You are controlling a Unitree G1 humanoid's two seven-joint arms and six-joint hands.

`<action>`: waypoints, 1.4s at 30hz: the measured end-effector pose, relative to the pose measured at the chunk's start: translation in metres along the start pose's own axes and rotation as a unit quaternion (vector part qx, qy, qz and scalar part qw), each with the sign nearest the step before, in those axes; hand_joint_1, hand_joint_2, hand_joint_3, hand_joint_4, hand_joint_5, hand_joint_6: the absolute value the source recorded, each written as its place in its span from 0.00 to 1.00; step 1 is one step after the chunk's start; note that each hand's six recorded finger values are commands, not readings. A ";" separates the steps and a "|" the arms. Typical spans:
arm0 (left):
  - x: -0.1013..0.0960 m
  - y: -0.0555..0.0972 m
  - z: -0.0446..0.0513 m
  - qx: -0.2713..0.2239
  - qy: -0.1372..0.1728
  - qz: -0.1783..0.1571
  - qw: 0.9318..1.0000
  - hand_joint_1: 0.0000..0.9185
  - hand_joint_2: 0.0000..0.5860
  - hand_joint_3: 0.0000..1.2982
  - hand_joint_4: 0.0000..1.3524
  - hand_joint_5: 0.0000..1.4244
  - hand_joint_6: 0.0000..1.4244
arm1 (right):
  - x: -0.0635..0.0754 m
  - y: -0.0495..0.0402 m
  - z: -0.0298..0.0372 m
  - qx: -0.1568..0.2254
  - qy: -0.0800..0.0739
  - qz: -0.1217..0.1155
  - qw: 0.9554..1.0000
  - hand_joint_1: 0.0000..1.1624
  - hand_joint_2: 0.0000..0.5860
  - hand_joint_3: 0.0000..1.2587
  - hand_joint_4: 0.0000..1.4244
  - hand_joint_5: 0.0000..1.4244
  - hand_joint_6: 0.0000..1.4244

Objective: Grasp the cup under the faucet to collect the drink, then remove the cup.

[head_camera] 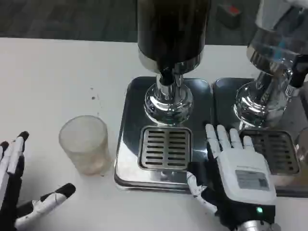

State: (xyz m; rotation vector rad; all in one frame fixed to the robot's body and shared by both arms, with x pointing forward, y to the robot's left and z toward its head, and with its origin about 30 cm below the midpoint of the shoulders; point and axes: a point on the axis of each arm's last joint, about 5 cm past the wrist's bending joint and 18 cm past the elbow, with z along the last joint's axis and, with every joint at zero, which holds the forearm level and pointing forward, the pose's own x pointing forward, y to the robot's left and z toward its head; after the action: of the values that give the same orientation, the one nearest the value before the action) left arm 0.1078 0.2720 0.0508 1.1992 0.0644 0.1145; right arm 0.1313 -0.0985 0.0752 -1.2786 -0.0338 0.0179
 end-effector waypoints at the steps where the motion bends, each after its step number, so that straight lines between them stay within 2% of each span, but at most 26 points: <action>1: 0.000 0.000 -0.0005 0.001 0.001 -0.002 1.000 0.00 0.05 0.00 0.00 0.00 0.00 | 0.000 -0.0001 -0.0004 -0.001 0.001 0.001 1.000 0.18 0.80 0.00 0.00 0.00 0.00; 12: 0.000 0.000 -0.0010 0.001 0.001 -0.004 1.000 0.00 0.05 0.00 0.00 0.00 0.00 | 0.000 -0.0019 0.0001 0.003 -0.001 0.004 1.000 0.14 0.68 0.00 0.00 0.00 0.00; 18: -0.001 0.000 -0.0010 0.001 0.001 -0.005 1.000 0.00 0.05 0.00 0.00 0.00 0.00 | -0.001 -0.0013 -0.0001 0.011 0.001 0.008 1.000 0.14 0.67 0.00 0.00 0.00 0.00; 22: -0.001 0.000 -0.0010 0.001 0.001 -0.005 1.000 0.00 0.05 0.00 0.00 0.00 0.00 | -0.001 -0.0013 -0.0001 0.011 0.001 0.008 1.000 0.13 0.62 0.00 0.00 0.00 0.00; 25: -0.001 0.000 -0.0010 0.001 0.001 -0.005 1.000 0.00 0.05 0.00 0.00 0.00 0.00 | -0.001 -0.0013 -0.0001 0.012 0.002 0.008 1.000 0.15 0.55 0.00 0.00 0.00 0.00; 29: 0.000 0.000 -0.0009 0.001 0.000 -0.006 1.000 0.00 0.05 0.00 0.00 0.00 0.00 | 0.000 -0.0012 0.0002 0.013 0.002 0.009 1.000 0.22 0.53 0.00 0.00 0.00 0.00; 35: 0.001 0.000 -0.0001 0.000 -0.004 -0.004 1.000 0.00 0.05 0.00 0.00 0.00 0.00 | 0.000 -0.0010 0.0005 0.023 0.004 0.012 1.000 0.20 0.45 0.00 0.00 0.00 0.00; 42: 0.002 0.000 0.0000 -0.001 -0.004 -0.005 1.000 0.00 0.05 0.00 0.00 0.00 0.00 | 0.000 -0.0007 0.0004 0.030 0.005 0.019 0.999 0.18 0.45 0.00 0.00 0.00 0.00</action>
State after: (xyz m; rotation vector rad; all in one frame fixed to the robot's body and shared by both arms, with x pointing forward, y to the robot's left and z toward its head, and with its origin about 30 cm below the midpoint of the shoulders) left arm 0.1093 0.2724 0.0512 1.1979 0.0636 0.1008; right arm 0.1308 -0.0983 0.0761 -1.2194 -0.0010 0.0442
